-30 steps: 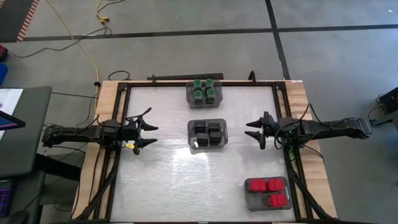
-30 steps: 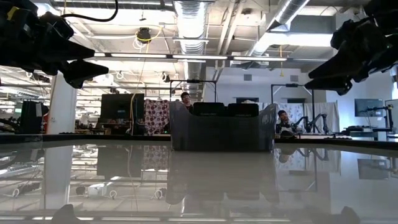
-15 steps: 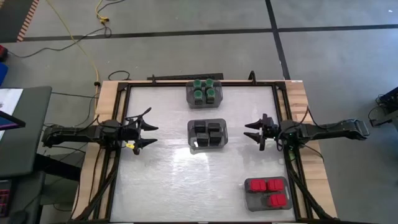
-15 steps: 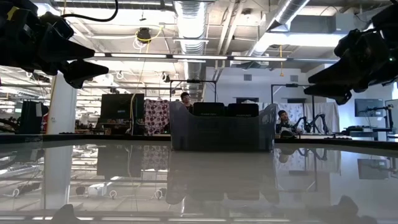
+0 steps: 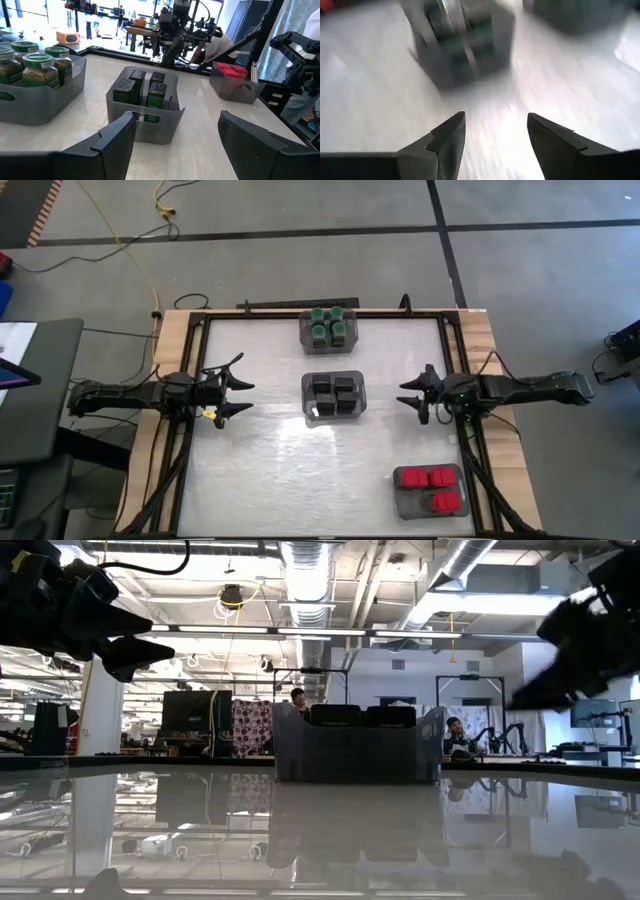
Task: Sort spices by type
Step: Return to Home Position
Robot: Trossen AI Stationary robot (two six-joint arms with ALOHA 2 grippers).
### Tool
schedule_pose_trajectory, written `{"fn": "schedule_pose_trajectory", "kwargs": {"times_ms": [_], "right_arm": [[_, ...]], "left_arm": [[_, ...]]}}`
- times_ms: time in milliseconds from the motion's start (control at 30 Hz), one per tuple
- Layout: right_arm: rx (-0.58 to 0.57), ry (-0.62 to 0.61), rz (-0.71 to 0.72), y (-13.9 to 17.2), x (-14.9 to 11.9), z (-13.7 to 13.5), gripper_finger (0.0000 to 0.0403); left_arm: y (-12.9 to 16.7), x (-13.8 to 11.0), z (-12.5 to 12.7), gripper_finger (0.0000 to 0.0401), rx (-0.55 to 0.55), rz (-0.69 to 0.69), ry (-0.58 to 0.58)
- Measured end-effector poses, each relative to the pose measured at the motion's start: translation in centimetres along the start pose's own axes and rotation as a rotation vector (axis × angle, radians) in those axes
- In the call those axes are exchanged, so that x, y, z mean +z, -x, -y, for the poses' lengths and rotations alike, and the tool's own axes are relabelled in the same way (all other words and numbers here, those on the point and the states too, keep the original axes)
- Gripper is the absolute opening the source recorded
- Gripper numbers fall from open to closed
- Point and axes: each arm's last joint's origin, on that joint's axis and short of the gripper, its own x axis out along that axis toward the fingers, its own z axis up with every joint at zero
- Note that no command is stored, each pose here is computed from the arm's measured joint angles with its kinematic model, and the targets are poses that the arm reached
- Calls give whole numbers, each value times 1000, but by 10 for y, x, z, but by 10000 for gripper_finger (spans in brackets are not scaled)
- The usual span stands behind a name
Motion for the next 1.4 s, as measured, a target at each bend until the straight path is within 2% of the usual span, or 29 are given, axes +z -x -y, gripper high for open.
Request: {"fn": "schedule_pose_trajectory", "kwargs": {"times_ms": [100, 600, 967, 1067, 1267, 1400], "right_arm": [[-49, 8, -153, 6, -5, 3, 242], [-45, 30, -157, 6, -5, 3, 242], [-23, 148, -133, 4, -6, 2, 242], [-23, 139, -131, 4, -5, 2, 242], [-27, 37, -122, 4, -5, 2, 242], [-28, 37, -122, 4, -5, 2, 242]], "left_arm": [[0, 0, 0, 270, 0, 0, 0], [0, 0, 0, 270, 0, 0, 0], [0, 0, 0, 270, 0, 0, 0], [0, 0, 0, 270, 0, 0, 0], [0, 0, 0, 270, 0, 0, 0], [0, 0, 0, 270, 0, 0, 0]]}}
